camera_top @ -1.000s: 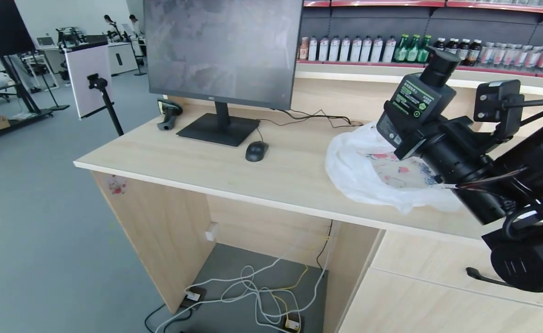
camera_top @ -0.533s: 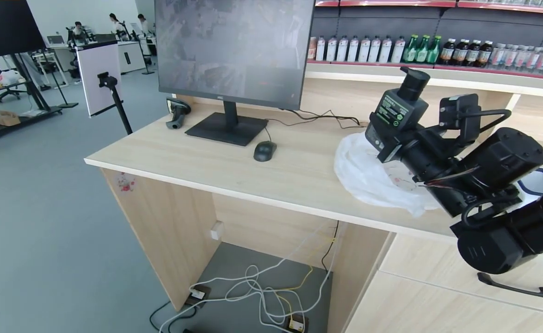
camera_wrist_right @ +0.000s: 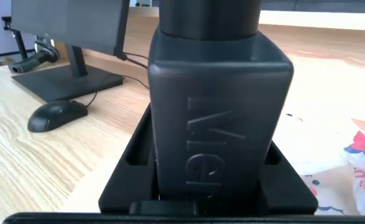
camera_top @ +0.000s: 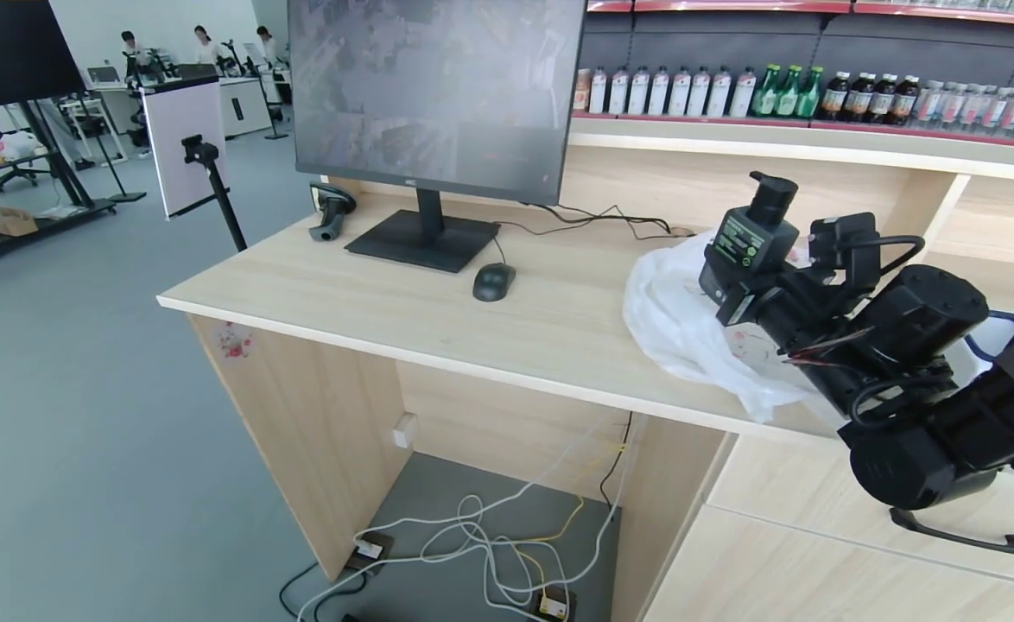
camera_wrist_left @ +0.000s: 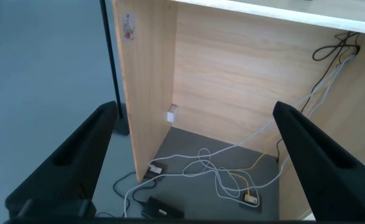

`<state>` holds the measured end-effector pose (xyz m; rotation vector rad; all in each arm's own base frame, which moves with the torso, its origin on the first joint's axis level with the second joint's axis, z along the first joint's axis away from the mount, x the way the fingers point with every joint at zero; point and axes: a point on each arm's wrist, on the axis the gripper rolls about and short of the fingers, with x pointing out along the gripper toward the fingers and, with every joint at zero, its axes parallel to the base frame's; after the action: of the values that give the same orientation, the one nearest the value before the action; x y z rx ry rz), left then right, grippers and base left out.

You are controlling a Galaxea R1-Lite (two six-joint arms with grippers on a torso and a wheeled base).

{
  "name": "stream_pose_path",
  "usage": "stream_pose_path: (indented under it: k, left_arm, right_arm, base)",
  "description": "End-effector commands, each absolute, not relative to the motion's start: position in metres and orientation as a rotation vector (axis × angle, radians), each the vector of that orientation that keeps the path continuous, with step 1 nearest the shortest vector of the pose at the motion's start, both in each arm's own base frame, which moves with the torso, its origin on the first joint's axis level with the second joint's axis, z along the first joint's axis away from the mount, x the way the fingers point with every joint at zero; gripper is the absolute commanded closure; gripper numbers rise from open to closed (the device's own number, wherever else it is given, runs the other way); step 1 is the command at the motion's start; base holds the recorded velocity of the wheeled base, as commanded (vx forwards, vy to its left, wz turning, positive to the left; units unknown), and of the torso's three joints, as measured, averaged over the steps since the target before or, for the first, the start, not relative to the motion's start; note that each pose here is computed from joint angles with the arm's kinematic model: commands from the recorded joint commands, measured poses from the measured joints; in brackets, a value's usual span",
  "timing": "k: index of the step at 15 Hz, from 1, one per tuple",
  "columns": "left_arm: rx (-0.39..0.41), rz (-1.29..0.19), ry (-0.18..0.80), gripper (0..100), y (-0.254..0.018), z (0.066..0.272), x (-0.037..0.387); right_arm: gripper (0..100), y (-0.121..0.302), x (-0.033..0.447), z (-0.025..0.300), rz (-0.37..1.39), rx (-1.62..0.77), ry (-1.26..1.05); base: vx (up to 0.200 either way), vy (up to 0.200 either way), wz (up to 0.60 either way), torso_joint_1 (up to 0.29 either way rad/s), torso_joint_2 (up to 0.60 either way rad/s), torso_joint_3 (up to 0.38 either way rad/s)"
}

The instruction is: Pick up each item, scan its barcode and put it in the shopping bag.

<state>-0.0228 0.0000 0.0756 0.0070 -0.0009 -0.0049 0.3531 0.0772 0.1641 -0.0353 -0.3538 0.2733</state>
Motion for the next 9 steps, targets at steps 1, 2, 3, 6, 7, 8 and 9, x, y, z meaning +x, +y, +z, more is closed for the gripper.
stream_pose_path:
  k: [1, 2, 3, 6, 7, 8, 9]
  left_arm:
    - [0.006, -0.005, -0.002, 0, 0.0, 0.076, -0.023]
    - [0.008, -0.005, -0.002, 0, 0.0, 0.076, -0.023]
    - [0.008, -0.005, -0.002, 0, 0.0, 0.076, -0.023]
    - [0.008, -0.005, -0.003, 0, 0.0, 0.076, -0.023]
    - [0.008, -0.005, -0.003, 0, 0.0, 0.076, -0.023]
    - [0.006, -0.005, -0.003, 0, 0.0, 0.076, -0.023]
    - [0.008, -0.005, -0.003, 0, 0.0, 0.076, -0.023]
  right_arm:
    - [100, 0.083, 0.359, 0.144, 0.288, -0.041, -0.298]
    - [100, 0.083, 0.362, 0.14, 0.287, -0.042, -0.29]
    - [100, 0.083, 0.363, 0.135, 0.286, -0.041, -0.276]
    - [100, 0.084, 0.364, 0.131, 0.287, -0.042, -0.262]
    - [100, 0.084, 0.364, 0.13, 0.288, -0.04, -0.261]
    - [100, 0.083, 0.363, 0.13, 0.287, -0.041, -0.256]
    - [100, 0.083, 0.364, 0.13, 0.288, -0.041, -0.258]
  base:
    - [0.0, 0.0, 0.0, 0.0, 0.0, 0.0]
    - [0.0, 0.0, 0.0, 0.0, 0.0, 0.0]
    - [0.0, 0.0, 0.0, 0.0, 0.0, 0.0]
    - [0.0, 0.0, 0.0, 0.0, 0.0, 0.0]
    - [0.0, 0.0, 0.0, 0.0, 0.0, 0.0]
    - [0.0, 0.0, 0.0, 0.0, 0.0, 0.0]
    - [0.0, 0.0, 0.0, 0.0, 0.0, 0.0]
